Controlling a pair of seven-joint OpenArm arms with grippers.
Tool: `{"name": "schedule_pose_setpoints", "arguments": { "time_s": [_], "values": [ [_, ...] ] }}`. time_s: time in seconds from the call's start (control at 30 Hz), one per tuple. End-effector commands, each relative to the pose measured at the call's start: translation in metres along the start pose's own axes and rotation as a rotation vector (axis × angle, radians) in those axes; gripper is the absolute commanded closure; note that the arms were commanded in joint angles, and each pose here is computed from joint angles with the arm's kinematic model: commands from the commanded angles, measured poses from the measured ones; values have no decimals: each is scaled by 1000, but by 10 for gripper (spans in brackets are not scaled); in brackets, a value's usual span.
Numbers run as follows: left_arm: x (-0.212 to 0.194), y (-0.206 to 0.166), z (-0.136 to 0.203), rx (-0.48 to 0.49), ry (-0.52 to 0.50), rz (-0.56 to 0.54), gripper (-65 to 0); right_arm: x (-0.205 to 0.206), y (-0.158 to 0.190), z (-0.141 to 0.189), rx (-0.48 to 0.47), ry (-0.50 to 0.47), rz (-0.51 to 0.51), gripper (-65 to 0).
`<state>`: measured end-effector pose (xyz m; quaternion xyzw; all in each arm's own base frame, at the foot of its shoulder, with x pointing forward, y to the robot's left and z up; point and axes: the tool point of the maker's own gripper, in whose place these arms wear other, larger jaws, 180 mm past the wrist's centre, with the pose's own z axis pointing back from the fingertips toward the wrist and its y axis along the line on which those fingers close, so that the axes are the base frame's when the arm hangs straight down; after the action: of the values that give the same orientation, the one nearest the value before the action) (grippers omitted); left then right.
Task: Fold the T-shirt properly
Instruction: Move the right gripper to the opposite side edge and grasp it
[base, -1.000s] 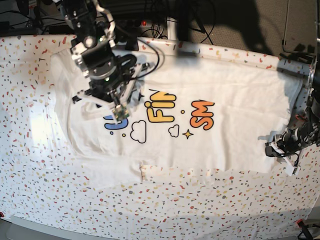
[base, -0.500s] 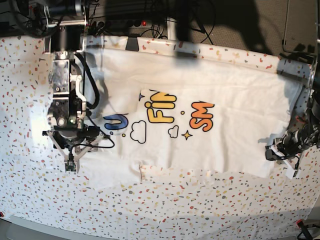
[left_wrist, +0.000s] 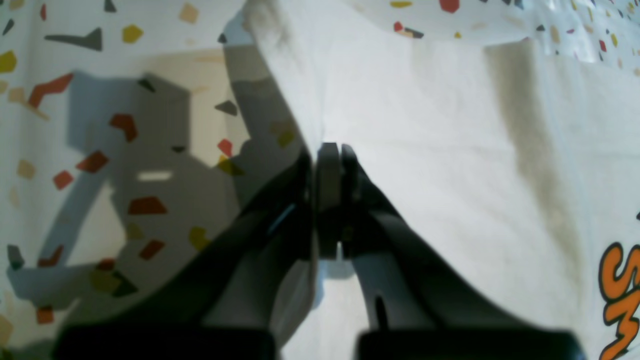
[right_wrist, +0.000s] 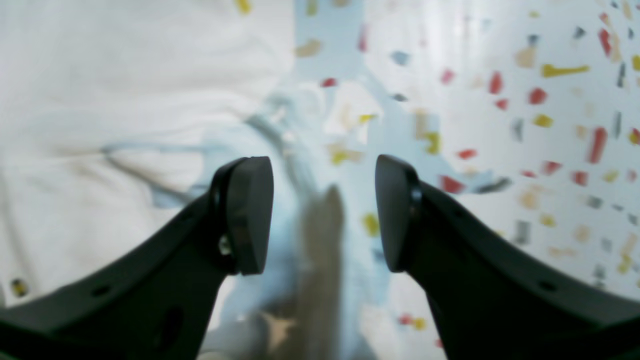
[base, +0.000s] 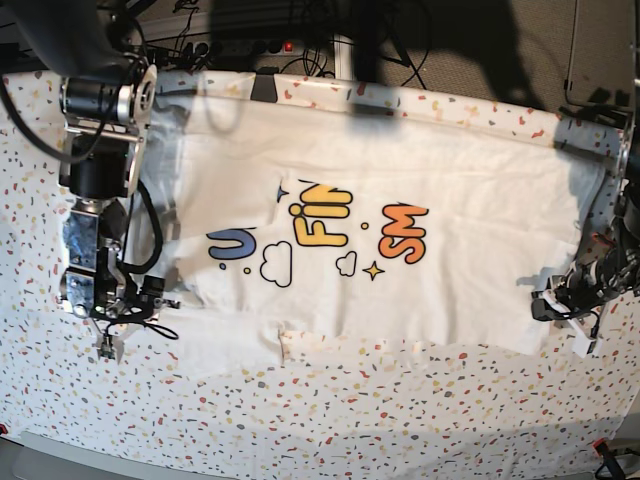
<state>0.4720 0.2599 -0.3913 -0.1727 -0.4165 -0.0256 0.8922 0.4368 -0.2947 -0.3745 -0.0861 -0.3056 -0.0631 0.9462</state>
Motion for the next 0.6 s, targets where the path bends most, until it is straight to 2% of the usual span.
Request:
{"name": "schedule_pose_setpoints", "arguments": {
  "time_s": [0.0, 0.1, 0.2, 0.27, 0.43, 0.57],
  "values": [
    [34, 1, 5, -7, -83, -8, 0, 26, -13, 9, -20, -60, -10, -330],
    [34, 1, 5, -7, -83, -8, 0, 25, -16, 11, 26, -49, -53, -330],
    [36, 1, 5, -7, -94, -8, 0, 23, 6, 12, 145, -36, -40, -330],
    [37, 1, 5, -7, -99, -8, 0, 24, 15, 13, 184, -43, -41, -330],
    [37, 1, 5, -7, -99, -8, 0, 20, 17, 12, 190, -35, -43, -329],
    [37, 1, 5, -7, -100, -8, 0, -5, 16, -2, 191, 43, -56, -329]
  ]
}}
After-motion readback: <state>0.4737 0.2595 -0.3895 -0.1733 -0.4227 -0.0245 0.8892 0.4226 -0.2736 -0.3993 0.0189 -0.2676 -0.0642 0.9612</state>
